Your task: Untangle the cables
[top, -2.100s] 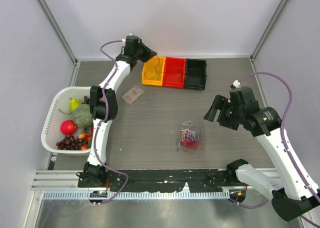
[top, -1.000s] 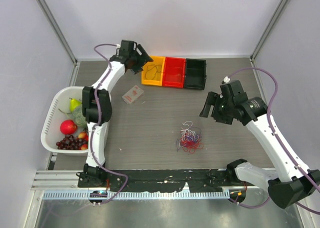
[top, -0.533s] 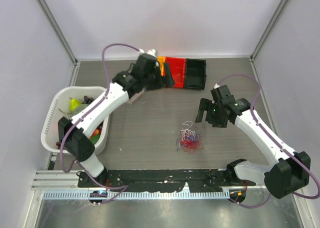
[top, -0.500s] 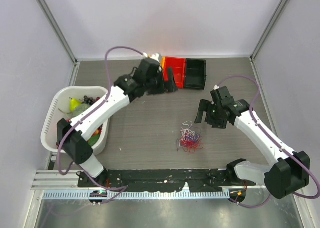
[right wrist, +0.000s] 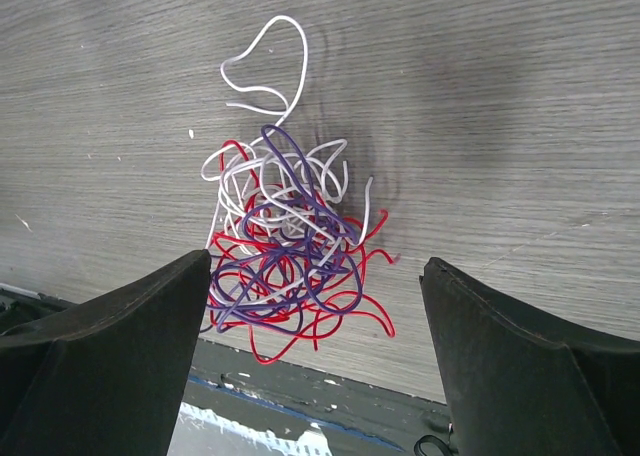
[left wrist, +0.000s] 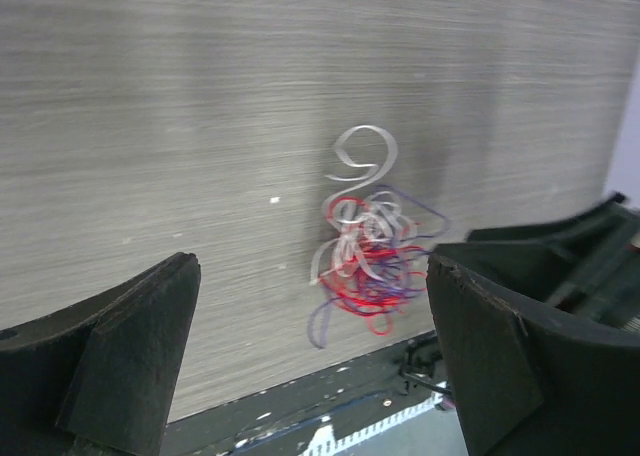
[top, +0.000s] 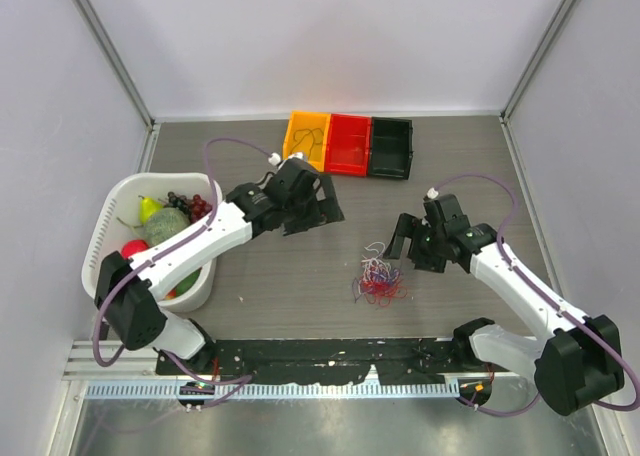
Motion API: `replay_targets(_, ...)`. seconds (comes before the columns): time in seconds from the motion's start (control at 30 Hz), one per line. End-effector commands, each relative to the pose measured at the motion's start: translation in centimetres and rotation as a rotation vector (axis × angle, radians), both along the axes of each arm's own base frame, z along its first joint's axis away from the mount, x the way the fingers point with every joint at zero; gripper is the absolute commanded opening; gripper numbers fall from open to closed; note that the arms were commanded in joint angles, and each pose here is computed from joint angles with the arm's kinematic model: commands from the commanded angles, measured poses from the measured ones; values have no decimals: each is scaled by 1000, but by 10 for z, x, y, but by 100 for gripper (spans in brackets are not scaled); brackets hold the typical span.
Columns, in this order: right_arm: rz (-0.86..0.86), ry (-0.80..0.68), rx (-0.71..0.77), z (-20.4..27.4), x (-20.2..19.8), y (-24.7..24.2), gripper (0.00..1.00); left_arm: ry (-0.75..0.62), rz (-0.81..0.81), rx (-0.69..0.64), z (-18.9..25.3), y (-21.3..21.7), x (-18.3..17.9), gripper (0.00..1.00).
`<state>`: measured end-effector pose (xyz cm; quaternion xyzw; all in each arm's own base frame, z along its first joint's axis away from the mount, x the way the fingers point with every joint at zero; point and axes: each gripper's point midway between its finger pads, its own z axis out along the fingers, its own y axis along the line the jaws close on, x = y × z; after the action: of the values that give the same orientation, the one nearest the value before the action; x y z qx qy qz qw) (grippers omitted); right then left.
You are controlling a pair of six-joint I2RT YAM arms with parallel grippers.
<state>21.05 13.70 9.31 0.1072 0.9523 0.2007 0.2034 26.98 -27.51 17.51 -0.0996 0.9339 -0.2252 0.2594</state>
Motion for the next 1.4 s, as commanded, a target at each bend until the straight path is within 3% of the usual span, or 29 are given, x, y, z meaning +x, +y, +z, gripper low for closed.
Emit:
replay_targets(0.0,-13,-83,3,14,13,-3,91,-93,-44,14,29,-27,8,100)
replay_targets(0.17,-25,-39,67,12,11,-2,86,-125,-236,103,22,-74,-21,98)
replay_targets(0.37,-10,-24,120,10,3,-1,79,-47,-354,49,-6,-102,-71,75)
replay_targets(0.5,37,-15,169,10,-9,7,79,23,-361,10,-29,-84,-97,66)
replay_targets(0.63,109,-14,232,14,-16,18,79,65,-439,-47,-42,-89,-128,68)
replay_targets(0.73,127,-18,230,14,-18,18,79,100,-484,16,-53,-91,-140,70)
replay_targets(0.87,140,-17,239,18,-19,20,79,130,-497,82,-70,-97,-140,68)
replay_targets(1.0,140,-20,220,20,-20,17,79,131,-458,166,-86,-92,-131,53)
replay_targets(1.23,122,-9,226,22,-22,18,78,103,-448,223,-94,-98,-117,41)
replay_targets(1.37,144,20,213,14,-27,24,76,93,-459,213,-88,-105,-116,15)
